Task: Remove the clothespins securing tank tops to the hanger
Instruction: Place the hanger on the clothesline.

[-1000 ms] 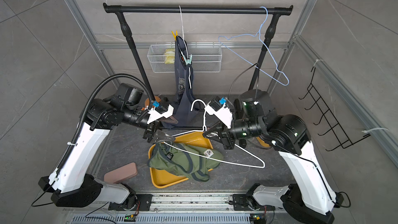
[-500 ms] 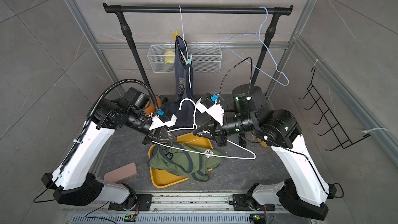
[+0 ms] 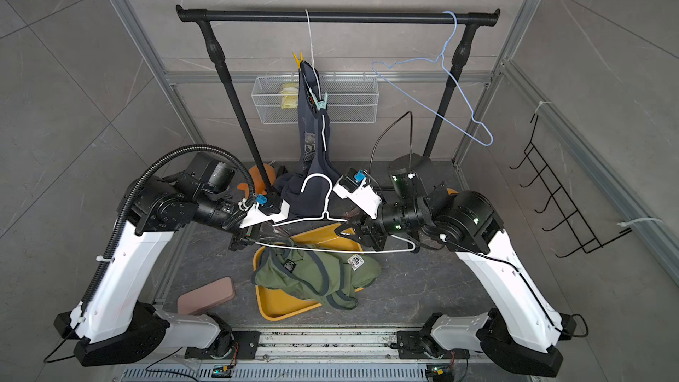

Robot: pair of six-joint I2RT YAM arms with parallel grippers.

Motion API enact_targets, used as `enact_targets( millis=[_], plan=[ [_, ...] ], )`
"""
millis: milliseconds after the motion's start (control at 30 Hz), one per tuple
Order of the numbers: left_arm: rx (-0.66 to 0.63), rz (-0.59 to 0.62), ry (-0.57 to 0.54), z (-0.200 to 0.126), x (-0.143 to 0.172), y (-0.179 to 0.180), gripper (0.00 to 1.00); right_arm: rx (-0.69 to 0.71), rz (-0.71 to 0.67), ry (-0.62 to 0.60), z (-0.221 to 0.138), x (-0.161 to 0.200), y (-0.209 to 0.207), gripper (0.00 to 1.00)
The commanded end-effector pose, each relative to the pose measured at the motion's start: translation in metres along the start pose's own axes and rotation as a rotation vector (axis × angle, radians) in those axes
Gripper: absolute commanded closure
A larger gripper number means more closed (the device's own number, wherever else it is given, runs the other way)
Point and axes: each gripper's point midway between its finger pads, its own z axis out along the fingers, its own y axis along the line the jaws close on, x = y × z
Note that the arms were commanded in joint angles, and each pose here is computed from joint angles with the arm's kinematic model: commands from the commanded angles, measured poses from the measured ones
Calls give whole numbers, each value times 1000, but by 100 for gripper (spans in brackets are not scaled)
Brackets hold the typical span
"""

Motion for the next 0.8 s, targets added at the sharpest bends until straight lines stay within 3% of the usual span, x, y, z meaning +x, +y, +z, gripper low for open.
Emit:
enact_targets(
  millis=[0, 100, 233, 300, 333, 367, 433, 467, 600, 700, 767],
  plan=[
    [15, 39, -1, -16, -1, -23, 100, 123, 24, 48, -7, 20, -17, 70],
    [24, 46, 12, -18, 3, -29, 100, 116, 34, 55, -10, 30, -13, 76],
    [41, 35, 17, -14, 5, -28, 100, 86, 28, 38, -19, 32, -2, 98],
    [36, 33, 7, -11, 3, -24, 100, 70, 25, 30, -22, 31, 2, 100],
    [31, 33, 0, -11, 1, -21, 95, 60, 23, 28, -23, 30, 5, 100],
    [22, 32, -3, -10, 0, -18, 80, 55, 21, 25, -25, 30, 6, 100],
    [-28, 26, 13, -6, 1, -3, 39, 66, 18, 21, -28, 28, 6, 100],
    [-50, 25, 23, -5, 2, 3, 27, 81, 17, 15, -31, 27, 5, 100],
    [-223, 14, 66, -10, 2, 40, 13, 242, 45, 9, -53, 28, -14, 100],
    [-304, 3, 65, -21, -4, 52, 10, 419, 78, 20, -82, 39, -31, 100],
    [-291, 7, 46, -25, -9, 45, 10, 519, 105, 21, -101, 47, -40, 100]
  ],
)
